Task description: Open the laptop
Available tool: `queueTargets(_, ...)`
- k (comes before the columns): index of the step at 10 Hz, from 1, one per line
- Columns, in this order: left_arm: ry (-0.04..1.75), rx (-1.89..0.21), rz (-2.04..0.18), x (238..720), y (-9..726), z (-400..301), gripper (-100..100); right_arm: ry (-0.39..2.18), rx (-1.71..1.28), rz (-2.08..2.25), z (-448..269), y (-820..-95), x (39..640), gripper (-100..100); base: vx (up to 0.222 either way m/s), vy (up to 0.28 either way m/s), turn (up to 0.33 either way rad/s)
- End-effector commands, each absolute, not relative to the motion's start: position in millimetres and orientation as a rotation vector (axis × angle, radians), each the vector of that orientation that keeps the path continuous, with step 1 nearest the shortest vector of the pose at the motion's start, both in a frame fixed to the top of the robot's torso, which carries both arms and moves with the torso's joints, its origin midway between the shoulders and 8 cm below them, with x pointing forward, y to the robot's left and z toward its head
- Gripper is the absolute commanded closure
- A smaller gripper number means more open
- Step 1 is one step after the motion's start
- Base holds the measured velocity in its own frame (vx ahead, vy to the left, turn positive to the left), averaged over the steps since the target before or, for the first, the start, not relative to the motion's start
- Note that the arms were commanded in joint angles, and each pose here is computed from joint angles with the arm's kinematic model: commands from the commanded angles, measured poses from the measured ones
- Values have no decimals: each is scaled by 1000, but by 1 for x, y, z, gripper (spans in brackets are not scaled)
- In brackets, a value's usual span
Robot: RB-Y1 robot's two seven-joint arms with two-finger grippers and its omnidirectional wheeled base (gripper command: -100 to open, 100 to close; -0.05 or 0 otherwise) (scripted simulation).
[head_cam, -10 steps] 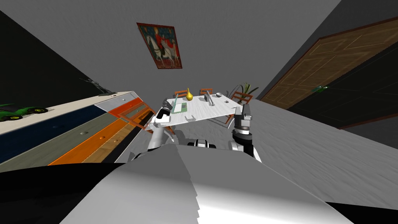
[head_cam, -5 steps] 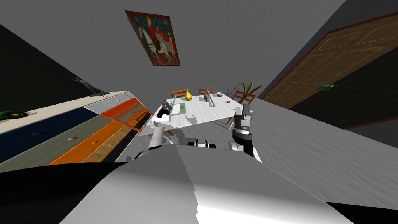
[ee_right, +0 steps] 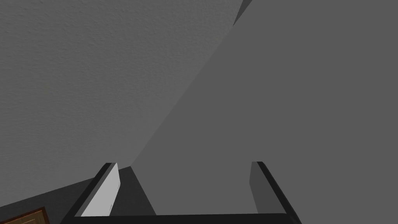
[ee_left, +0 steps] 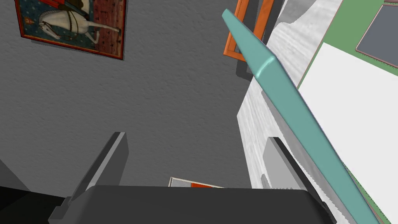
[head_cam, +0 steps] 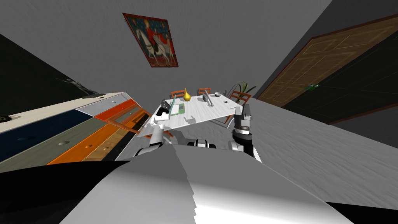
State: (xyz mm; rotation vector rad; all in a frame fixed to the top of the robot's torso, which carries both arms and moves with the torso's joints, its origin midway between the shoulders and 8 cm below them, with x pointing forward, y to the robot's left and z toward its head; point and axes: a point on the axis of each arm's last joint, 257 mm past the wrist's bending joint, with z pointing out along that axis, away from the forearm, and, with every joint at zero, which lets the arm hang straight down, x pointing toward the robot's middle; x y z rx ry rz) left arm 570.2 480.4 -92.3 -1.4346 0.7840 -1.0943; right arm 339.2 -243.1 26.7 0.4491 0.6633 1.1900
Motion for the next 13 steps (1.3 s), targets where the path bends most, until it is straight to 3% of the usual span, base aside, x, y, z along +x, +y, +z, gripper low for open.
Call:
queueTargets(1,779,-1436,-1090,574,484,-90,-100,663,449,1190,27,-243,339,0,-7,4,-12)
queueTargets(2,790,-1433,-1100,568,476,-94,100,663,449,1190,27,-243,339,0,20,-7,131)
queueTargets(8,814,-1425,-1125,558,457,-97,100,663,449,1190,27,-243,339,0,27,-11,65)
queueTargets(9,811,-1433,-1134,557,455,-106,-100,663,449,1190,27,-243,339,0,23,-7,17)
queueTargets(13,804,-1453,-1149,557,452,-129,-100,663,449,1190,27,-243,339,0,39,-11,16)
